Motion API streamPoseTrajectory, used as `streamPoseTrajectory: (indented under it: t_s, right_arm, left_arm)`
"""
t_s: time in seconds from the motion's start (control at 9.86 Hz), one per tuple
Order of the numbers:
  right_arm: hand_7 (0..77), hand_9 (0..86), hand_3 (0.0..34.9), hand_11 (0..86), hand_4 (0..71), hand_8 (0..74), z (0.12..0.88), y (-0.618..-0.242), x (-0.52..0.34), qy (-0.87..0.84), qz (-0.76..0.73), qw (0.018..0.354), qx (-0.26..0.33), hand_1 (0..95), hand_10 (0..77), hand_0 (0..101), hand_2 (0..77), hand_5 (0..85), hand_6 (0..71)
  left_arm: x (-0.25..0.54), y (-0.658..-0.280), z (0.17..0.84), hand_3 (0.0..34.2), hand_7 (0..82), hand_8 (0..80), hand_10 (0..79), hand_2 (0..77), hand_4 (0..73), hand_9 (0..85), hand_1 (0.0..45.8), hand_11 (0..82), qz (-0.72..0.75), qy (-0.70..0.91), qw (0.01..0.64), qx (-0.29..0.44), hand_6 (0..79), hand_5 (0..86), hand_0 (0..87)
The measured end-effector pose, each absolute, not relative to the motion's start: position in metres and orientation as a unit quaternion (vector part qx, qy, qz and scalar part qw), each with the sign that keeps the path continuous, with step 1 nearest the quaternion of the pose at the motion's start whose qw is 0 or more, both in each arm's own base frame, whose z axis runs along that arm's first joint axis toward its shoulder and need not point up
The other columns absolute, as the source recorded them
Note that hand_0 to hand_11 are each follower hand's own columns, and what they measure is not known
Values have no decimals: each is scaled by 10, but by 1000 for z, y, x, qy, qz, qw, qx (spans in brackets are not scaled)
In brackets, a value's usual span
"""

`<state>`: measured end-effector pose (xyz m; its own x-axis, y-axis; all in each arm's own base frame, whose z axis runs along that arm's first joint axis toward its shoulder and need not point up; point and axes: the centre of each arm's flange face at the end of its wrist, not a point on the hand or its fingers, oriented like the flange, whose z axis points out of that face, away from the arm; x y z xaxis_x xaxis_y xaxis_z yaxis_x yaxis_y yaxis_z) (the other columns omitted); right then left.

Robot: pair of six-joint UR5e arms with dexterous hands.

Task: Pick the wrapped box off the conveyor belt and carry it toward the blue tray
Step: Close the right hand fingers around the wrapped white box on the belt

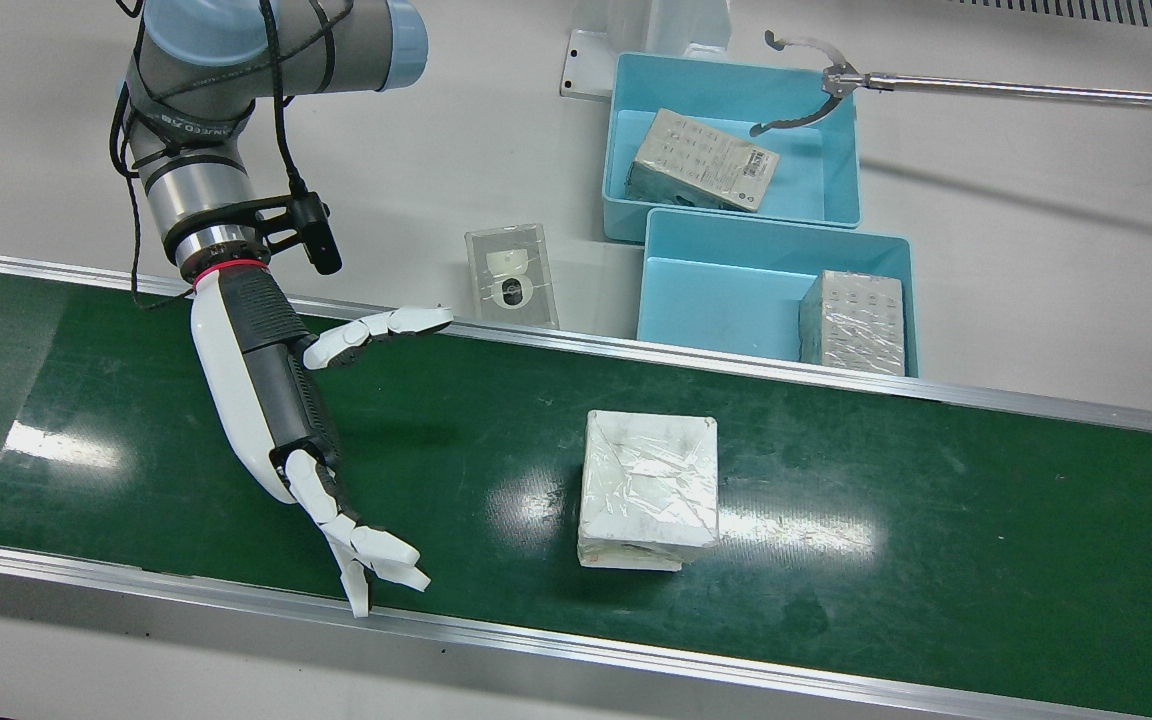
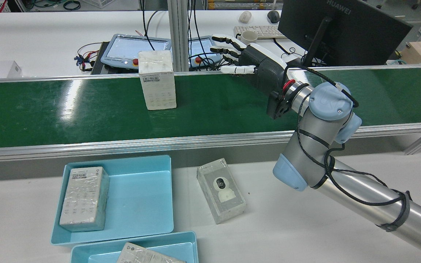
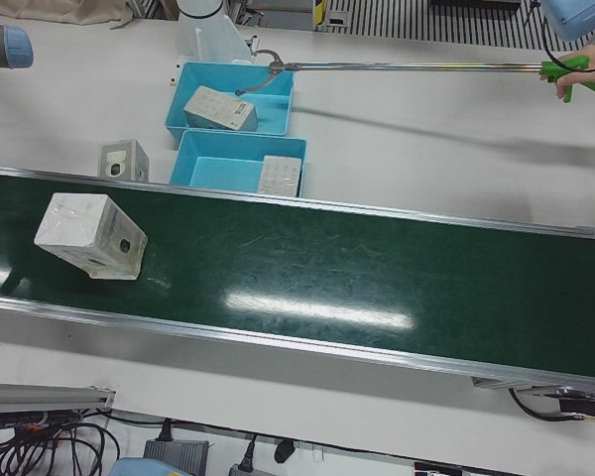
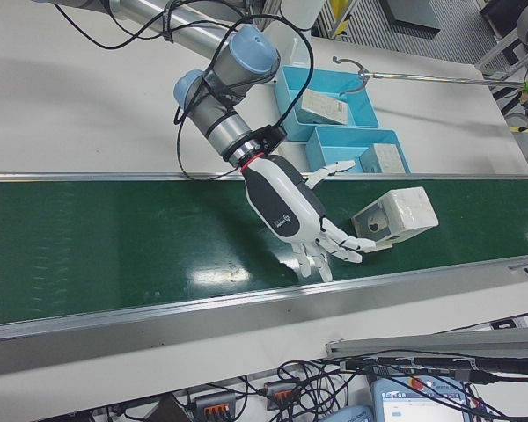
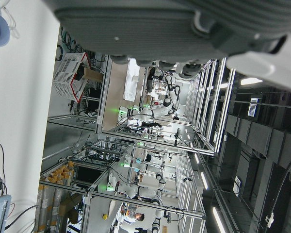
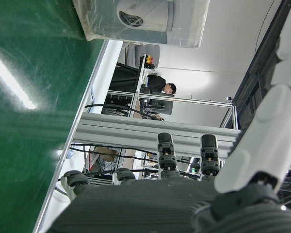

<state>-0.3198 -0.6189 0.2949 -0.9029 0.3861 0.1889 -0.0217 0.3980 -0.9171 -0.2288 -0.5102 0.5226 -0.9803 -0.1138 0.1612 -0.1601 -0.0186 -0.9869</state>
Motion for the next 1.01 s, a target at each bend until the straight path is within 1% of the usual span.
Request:
streamPoseTrajectory:
  t_s: [0.1,0.2,0.61,0.71,0.81,1.01]
  right_arm:
    - [153,22,301,33,27,0,293,-620,-321,-815,536,190,-112,82,16,375,142,218,0]
    - [158,22,301,33,44,0,292,-621,-322,-815,537,189,-112,82,16,373,153,213,0]
    - [164,38,300,33,38,0,293,-619,-330,-813,539,188,-113,82,16,370,153,218,0]
    - [164,38,301,33,54,0,293,-618,-332,-813,538,189,-114,82,22,366,164,218,0]
    - [164,38,301,33,54,0,293,-617,-334,-813,538,190,-115,82,22,366,164,218,0]
    - [164,38,302,49,49,0,293,-615,-337,-812,538,192,-117,82,22,364,164,235,0]
  left_arm:
    - [-229,-510,523,0,5,5,5,11,0,0,0,0,707,-700,16,98,5,5,0]
    - [-229,-510,523,0,5,5,5,5,5,0,0,0,707,-700,16,98,5,5,0]
    - [-229,-510,523,0,5,5,5,5,0,5,0,0,707,-700,16,98,5,5,0]
    - [-229,-510,523,0,5,0,5,11,5,5,0,0,707,-700,16,98,5,5,0]
    - [-229,-510,523,0,5,0,5,11,5,5,0,0,707,-700,16,98,5,5,0]
    - [-229,-510,523,0,5,5,5,11,5,0,0,0,707,-700,16,98,5,5,0]
